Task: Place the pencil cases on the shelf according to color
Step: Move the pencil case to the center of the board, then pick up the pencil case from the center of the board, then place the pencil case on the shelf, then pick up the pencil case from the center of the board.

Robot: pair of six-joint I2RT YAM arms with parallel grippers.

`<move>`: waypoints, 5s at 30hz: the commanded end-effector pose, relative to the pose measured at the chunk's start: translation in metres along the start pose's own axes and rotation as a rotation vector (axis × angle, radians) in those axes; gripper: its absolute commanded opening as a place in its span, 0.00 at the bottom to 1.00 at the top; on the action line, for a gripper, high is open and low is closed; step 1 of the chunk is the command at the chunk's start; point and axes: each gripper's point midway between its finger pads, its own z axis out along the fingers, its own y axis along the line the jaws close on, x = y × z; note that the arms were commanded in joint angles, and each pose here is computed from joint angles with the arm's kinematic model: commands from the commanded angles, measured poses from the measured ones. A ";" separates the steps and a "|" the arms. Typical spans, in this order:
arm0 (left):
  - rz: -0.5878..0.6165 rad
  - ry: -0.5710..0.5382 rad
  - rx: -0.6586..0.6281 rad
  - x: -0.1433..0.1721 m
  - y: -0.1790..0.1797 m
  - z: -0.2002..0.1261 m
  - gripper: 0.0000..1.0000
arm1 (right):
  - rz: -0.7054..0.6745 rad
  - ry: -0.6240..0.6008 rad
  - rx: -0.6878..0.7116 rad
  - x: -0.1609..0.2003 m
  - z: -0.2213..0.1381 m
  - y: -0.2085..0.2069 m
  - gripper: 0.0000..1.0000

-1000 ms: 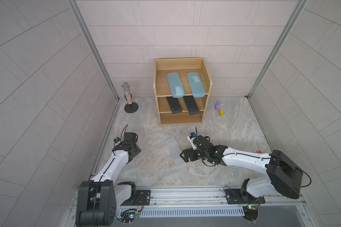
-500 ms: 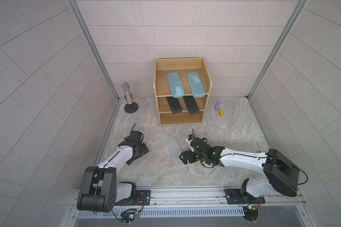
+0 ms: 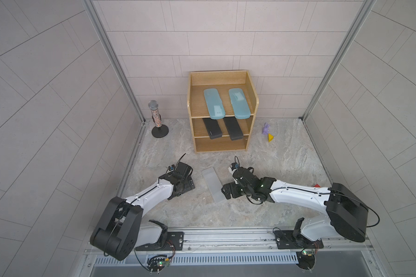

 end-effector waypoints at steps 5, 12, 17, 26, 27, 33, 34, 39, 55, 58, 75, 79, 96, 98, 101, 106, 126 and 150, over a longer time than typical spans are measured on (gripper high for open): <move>-0.003 0.033 0.064 0.035 -0.002 -0.010 1.00 | -0.036 0.003 0.065 0.001 0.005 0.008 1.00; -0.007 -0.057 0.091 0.025 0.008 -0.039 1.00 | -0.061 0.037 0.091 0.016 0.021 0.037 1.00; -0.019 -0.192 0.146 0.001 0.004 -0.066 1.00 | -0.054 0.066 0.177 0.028 0.035 0.028 1.00; -0.029 -0.231 0.103 -0.019 0.008 -0.068 1.00 | -0.089 0.111 0.243 0.046 0.054 0.021 1.00; -0.032 -0.230 0.104 -0.020 0.009 -0.067 1.00 | -0.090 0.109 0.251 0.048 0.055 0.020 1.00; -0.059 -0.232 0.105 -0.027 0.016 -0.068 1.00 | -0.098 0.113 0.308 0.065 0.067 0.010 1.00; -0.062 -0.234 0.106 -0.028 0.017 -0.069 1.00 | -0.100 0.114 0.315 0.068 0.068 0.010 1.00; -0.069 -0.234 0.107 -0.028 0.021 -0.071 1.00 | -0.113 0.111 0.341 0.080 0.069 0.007 0.90; -0.096 -0.243 0.186 -0.030 0.009 -0.078 1.00 | 0.006 -0.175 0.299 0.039 -0.007 -0.013 0.38; -0.095 -0.248 0.193 -0.034 0.005 -0.080 1.00 | 0.028 -0.248 0.282 0.021 -0.021 -0.020 0.39; -0.082 -0.255 0.222 -0.041 -0.006 -0.077 1.00 | 0.202 -0.305 0.212 -0.100 0.032 -0.072 0.39; -0.084 -0.261 0.224 -0.041 -0.006 -0.075 1.00 | 0.226 -0.293 0.224 -0.118 0.051 -0.081 0.39; -0.056 -0.232 0.234 -0.035 -0.010 -0.065 1.00 | 0.252 -0.273 0.360 -0.149 0.086 -0.124 0.58; -0.054 -0.232 0.234 -0.035 -0.009 -0.067 1.00 | 0.255 -0.273 0.362 -0.149 0.087 -0.125 0.69; -0.052 -0.231 0.230 -0.034 -0.008 -0.066 1.00 | 0.259 -0.275 0.357 -0.149 0.083 -0.123 0.83; -0.050 -0.215 0.237 -0.029 -0.008 -0.064 1.00 | 0.266 -0.291 0.355 -0.147 0.068 -0.123 0.95; -0.111 -0.227 0.074 -0.043 0.009 -0.062 1.00 | 0.236 -0.303 0.237 -0.072 0.005 -0.096 0.97; 0.057 0.006 0.022 0.001 -0.052 0.007 1.00 | 0.157 -0.394 0.043 0.032 -0.094 -0.093 0.97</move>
